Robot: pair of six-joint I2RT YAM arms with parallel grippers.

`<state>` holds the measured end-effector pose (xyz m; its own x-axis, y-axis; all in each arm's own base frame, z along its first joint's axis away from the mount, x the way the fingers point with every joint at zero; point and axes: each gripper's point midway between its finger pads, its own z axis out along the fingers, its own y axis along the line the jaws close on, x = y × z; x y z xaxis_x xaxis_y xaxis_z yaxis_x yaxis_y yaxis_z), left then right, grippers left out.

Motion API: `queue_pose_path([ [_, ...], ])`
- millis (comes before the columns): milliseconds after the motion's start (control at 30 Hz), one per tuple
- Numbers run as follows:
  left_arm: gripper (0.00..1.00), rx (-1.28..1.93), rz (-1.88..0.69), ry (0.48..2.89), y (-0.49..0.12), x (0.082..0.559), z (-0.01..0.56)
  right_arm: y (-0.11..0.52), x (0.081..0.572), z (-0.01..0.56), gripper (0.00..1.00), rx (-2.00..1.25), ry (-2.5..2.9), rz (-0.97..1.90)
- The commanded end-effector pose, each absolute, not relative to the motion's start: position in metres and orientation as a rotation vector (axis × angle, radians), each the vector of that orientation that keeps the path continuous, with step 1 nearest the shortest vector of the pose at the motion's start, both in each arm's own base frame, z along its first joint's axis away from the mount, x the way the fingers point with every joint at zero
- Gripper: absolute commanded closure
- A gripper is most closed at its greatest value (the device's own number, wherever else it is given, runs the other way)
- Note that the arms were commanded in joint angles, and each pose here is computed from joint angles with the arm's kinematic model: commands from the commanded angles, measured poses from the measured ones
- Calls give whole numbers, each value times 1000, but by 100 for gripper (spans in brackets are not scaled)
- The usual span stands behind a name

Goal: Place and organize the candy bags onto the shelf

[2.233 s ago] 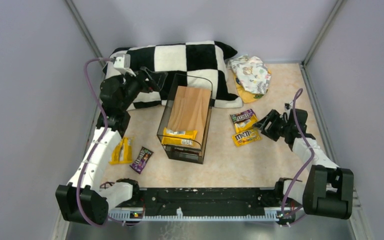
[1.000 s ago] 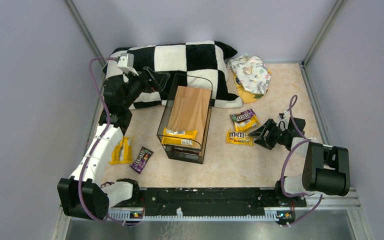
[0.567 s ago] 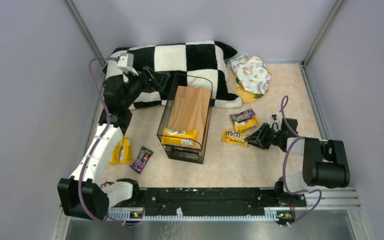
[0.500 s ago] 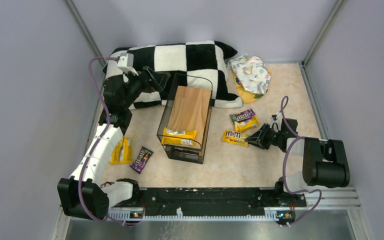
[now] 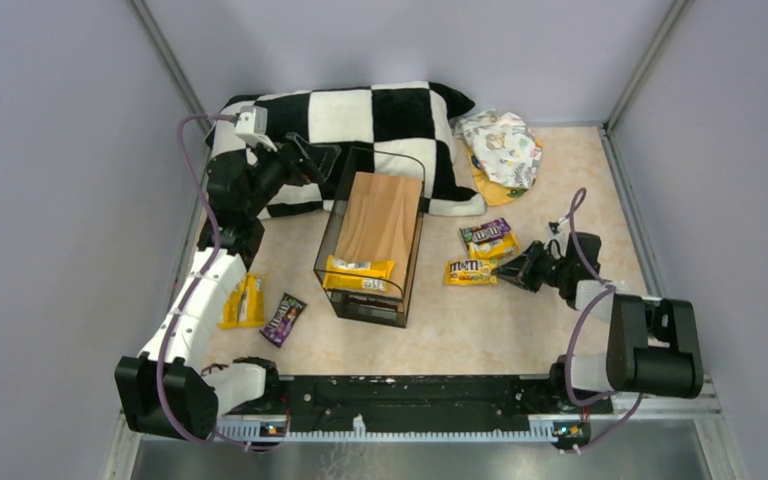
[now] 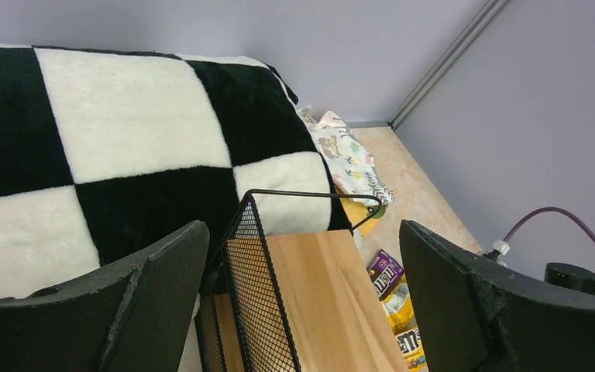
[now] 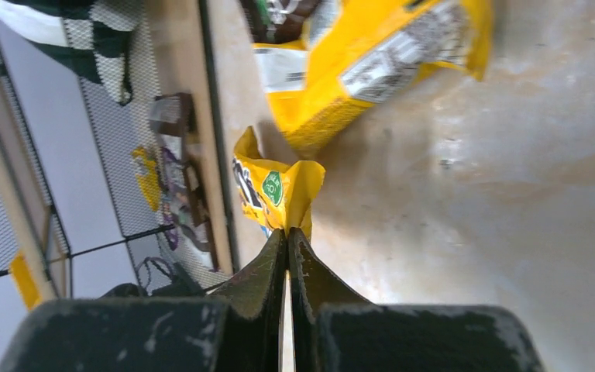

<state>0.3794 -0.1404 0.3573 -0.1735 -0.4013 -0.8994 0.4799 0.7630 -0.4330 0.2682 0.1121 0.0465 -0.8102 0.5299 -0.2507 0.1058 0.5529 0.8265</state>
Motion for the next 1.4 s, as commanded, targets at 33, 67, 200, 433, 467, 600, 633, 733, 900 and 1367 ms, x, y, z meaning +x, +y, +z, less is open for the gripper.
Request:
queue_pose_path([
  [33, 1, 85, -794, 1516, -142, 381, 369, 123, 271, 104, 100, 446, 2193, 1293],
  [67, 1, 85, -795, 1516, -142, 380, 369, 124, 273, 115, 100, 441, 2172, 1298],
  [200, 1, 84, -798, 1515, -142, 380, 369, 123, 280, 164, 100, 410, 2077, 1299],
  [433, 1, 82, -805, 1512, -143, 379, 370, 152, 295, 248, 100, 359, 1900, 1420],
  [467, 1, 83, -804, 1512, -143, 379, 370, 163, 295, 260, 100, 339, 1881, 1444],
  [600, 1, 81, -802, 1513, -142, 379, 370, 199, 299, 296, 100, 313, 1815, 1499],
  [633, 1, 81, -804, 1514, -142, 379, 369, 206, 302, 300, 100, 314, 1804, 1503],
  [733, 1, 83, -807, 1512, -143, 378, 370, 231, 308, 306, 100, 313, 1793, 1532],
  [900, 1, 83, -808, 1510, -143, 378, 371, 271, 317, 300, 100, 349, 1792, 1555],
  [1367, 1, 80, -828, 1521, -144, 381, 367, 338, 306, 266, 100, 317, 1866, 1616],
])
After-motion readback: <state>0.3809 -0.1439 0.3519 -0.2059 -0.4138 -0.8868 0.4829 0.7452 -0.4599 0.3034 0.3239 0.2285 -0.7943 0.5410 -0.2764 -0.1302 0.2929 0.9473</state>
